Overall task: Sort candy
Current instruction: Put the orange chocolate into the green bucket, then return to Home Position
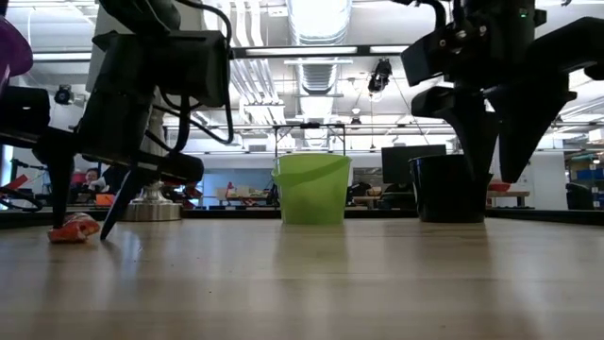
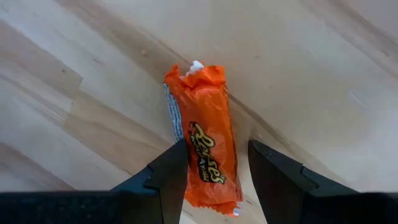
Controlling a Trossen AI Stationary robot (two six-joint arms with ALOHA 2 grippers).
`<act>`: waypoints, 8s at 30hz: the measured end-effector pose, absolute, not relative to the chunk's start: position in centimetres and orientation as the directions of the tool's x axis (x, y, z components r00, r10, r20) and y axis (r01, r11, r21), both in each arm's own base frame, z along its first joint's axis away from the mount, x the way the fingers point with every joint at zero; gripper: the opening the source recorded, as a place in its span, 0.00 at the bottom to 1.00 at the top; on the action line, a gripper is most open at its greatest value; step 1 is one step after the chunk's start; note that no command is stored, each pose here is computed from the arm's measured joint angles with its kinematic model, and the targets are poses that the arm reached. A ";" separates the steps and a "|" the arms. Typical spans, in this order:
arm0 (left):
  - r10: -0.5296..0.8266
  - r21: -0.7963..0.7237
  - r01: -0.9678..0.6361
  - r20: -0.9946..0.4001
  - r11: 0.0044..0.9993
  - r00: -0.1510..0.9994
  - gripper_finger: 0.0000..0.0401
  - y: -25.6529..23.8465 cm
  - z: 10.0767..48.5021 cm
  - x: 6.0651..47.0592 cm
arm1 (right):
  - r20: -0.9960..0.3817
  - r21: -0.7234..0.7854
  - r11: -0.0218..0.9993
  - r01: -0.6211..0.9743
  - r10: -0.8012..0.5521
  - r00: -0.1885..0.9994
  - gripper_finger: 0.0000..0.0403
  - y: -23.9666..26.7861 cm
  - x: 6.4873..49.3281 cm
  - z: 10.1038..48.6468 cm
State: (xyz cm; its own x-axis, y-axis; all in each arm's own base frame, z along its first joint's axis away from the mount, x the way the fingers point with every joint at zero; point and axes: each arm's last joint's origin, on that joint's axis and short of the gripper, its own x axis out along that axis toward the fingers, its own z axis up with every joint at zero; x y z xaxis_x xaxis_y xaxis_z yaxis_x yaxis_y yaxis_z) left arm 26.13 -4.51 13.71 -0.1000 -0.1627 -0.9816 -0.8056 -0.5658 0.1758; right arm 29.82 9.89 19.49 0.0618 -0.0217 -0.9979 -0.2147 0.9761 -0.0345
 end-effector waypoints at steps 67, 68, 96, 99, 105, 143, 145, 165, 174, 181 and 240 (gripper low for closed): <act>0.510 -0.278 -0.875 -0.726 0.396 0.461 0.04 5.4 28.8 36.2 | -0.996 0.011 0.903 0.430 -0.027 0.083 0.36 9.3 24.8 25.5; 0.517 -0.274 -0.876 -0.722 0.396 0.460 0.04 5.9 28.6 36.4 | -0.996 0.012 0.897 0.442 -0.027 0.082 0.36 9.4 24.8 25.4; 0.429 -0.327 -0.763 -0.674 0.558 0.602 0.16 14.4 26.7 38.0 | -0.998 -0.031 0.781 0.624 -0.053 0.017 0.36 12.2 22.5 23.5; 0.426 -0.312 -0.758 -0.676 0.573 0.601 0.22 14.4 26.7 37.9 | -0.998 -0.035 0.781 0.624 -0.055 0.013 0.36 12.2 22.4 23.3; 0.380 -0.305 -0.751 -0.715 0.586 0.587 0.28 14.1 27.0 37.7 | -0.997 -0.047 0.786 0.616 -0.074 0.018 0.36 12.1 22.4 23.2; 0.529 0.024 -0.583 -0.451 0.812 0.718 0.29 -8.4 49.8 19.9 | -0.562 0.181 0.967 0.177 -0.046 0.826 0.36 7.2 15.6 38.7; 0.542 0.005 -0.590 -0.402 0.807 0.738 0.29 -8.2 50.0 18.5 | -0.538 0.199 0.965 0.170 -0.037 0.842 0.36 6.8 14.9 39.2; 0.653 -0.077 -0.749 -0.436 0.659 0.619 0.29 -4.2 37.3 11.1 | -0.539 0.197 0.972 0.127 0.000 0.843 0.36 6.3 13.9 39.4; 0.705 -0.162 -0.811 -0.418 0.563 0.573 0.29 -4.1 31.5 11.0 | -0.538 0.196 0.972 0.126 -0.001 0.843 0.36 6.3 13.9 39.5; 0.759 -0.354 -0.784 -0.244 0.509 0.603 0.29 -5.0 28.3 12.7 | -0.537 0.218 0.966 0.140 -0.001 0.843 0.36 6.3 13.9 39.5; -0.455 -0.192 0.459 0.065 0.867 0.888 0.29 -7.0 38.8 9.7 | 0.065 0.074 0.561 -0.825 0.822 0.565 0.36 4.7 5.9 44.8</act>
State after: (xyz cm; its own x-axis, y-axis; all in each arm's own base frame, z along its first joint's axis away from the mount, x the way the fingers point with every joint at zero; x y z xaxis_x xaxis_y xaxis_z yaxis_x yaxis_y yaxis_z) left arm 9.69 -6.98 38.84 0.8880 -0.4553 0.0649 0.4589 0.8675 -0.1922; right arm 5.92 4.74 44.82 0.5652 0.8224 0.0647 -0.8246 0.5609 0.0736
